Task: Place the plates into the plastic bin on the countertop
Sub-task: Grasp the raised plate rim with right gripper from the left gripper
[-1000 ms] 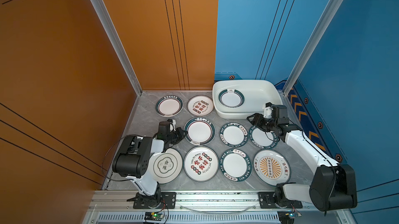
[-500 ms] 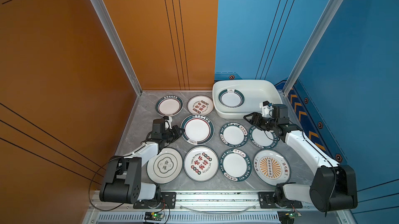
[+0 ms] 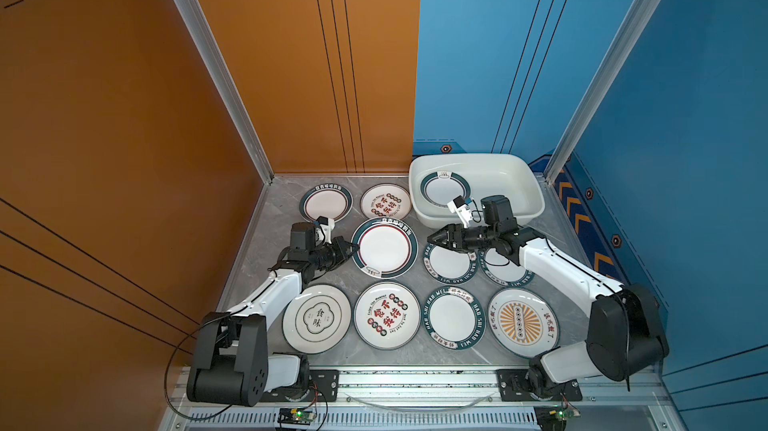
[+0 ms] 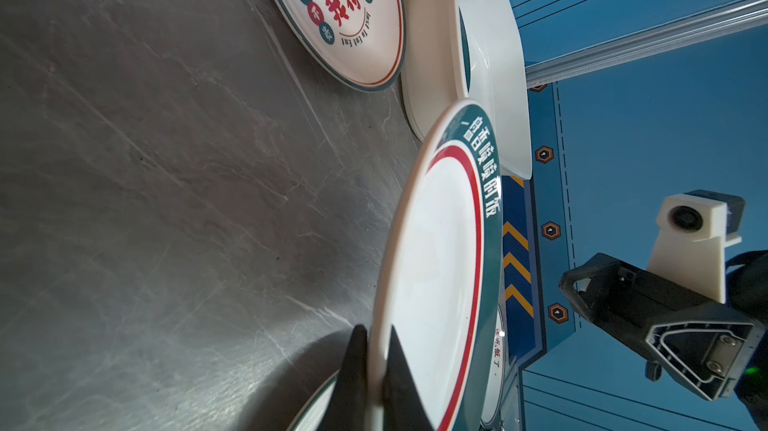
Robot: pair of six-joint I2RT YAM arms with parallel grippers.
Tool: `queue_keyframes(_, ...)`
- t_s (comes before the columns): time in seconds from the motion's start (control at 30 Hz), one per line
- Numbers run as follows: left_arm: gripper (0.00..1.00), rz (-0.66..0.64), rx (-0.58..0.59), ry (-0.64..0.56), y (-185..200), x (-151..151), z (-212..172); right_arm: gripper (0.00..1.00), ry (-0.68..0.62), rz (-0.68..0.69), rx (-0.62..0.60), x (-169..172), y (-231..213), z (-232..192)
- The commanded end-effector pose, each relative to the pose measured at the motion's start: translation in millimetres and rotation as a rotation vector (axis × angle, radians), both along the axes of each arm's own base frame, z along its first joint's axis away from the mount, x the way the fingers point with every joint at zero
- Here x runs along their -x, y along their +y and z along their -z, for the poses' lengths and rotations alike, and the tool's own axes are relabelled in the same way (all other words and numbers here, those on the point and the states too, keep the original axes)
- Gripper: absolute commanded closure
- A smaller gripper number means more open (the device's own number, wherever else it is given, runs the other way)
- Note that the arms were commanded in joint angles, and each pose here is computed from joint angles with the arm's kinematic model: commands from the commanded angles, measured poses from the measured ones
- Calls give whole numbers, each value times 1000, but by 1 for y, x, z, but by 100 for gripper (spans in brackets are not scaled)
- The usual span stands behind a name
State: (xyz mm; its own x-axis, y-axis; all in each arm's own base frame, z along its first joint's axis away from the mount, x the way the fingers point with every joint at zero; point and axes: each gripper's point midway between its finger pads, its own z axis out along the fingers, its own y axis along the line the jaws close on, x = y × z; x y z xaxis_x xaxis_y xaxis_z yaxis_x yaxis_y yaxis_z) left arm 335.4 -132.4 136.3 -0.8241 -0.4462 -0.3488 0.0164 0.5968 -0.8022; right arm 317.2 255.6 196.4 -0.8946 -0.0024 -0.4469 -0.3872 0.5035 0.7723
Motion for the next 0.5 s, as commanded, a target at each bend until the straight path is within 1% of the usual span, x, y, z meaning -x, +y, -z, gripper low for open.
queue_keyframes(0.0, 100, 79, 52, -102, -16, 1, -43, 36, 0, -26, 24, 0, 3, 5)
queue_keyframes(0.17, 100, 111, 46, -119, -24, 6, -53, 36, 7, -31, 26, -2, 11, 11)
queue_keyframes(0.3, 100, 135, 43, -118, -33, 8, -53, 36, 14, -33, 22, -6, 16, 16)
queue_keyframes(0.47, 100, 160, 38, -129, -42, 7, -54, 39, 28, -40, 3, -9, 23, 22)
